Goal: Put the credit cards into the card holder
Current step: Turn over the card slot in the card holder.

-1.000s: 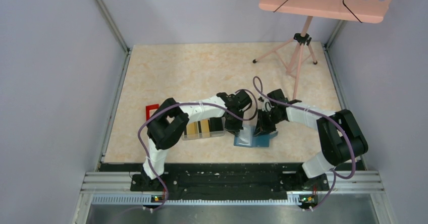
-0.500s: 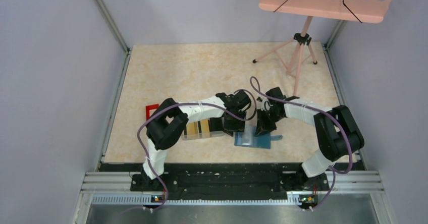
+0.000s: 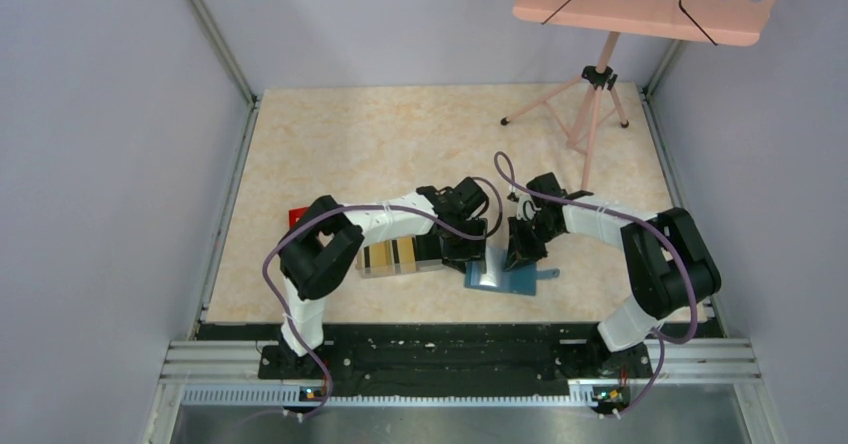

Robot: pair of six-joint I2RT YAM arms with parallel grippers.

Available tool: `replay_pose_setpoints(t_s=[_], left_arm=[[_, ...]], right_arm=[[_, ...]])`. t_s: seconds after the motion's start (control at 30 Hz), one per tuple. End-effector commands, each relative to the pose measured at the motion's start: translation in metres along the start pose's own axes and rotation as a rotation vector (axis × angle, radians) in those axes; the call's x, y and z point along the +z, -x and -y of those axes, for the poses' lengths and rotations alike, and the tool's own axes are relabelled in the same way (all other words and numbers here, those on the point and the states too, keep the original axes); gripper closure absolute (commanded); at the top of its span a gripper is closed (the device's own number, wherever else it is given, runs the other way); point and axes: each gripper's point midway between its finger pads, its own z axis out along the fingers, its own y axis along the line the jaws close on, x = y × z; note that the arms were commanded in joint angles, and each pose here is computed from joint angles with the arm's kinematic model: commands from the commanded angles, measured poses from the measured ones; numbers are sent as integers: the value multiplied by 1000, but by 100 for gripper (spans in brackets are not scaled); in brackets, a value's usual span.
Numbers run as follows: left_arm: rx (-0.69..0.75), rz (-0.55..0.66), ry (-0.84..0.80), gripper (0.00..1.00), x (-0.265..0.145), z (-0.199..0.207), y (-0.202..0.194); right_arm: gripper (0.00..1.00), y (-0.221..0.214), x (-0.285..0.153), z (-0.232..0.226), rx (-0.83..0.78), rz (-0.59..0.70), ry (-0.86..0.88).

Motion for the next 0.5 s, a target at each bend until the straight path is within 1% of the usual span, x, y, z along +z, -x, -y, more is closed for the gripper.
replay_pose_setpoints(t_s=[0.0, 0.07, 0.17, 0.3, 0.47], left_arm=[[12, 69, -71, 43, -23, 24, 13], [11, 82, -46, 40, -26, 21, 15], [19, 101, -31, 38, -32, 20, 18], [39, 117, -67, 38, -39, 31, 21], [64, 111, -134, 41, -41, 45, 22]], right_arm=[[100, 6, 1, -2, -15, 15, 18], [100, 7, 1, -2, -15, 15, 21], [100, 6, 1, -3, -13, 15, 24], [100, 7, 0, -3, -14, 17, 26], [100, 6, 1, -4, -10, 13, 29]])
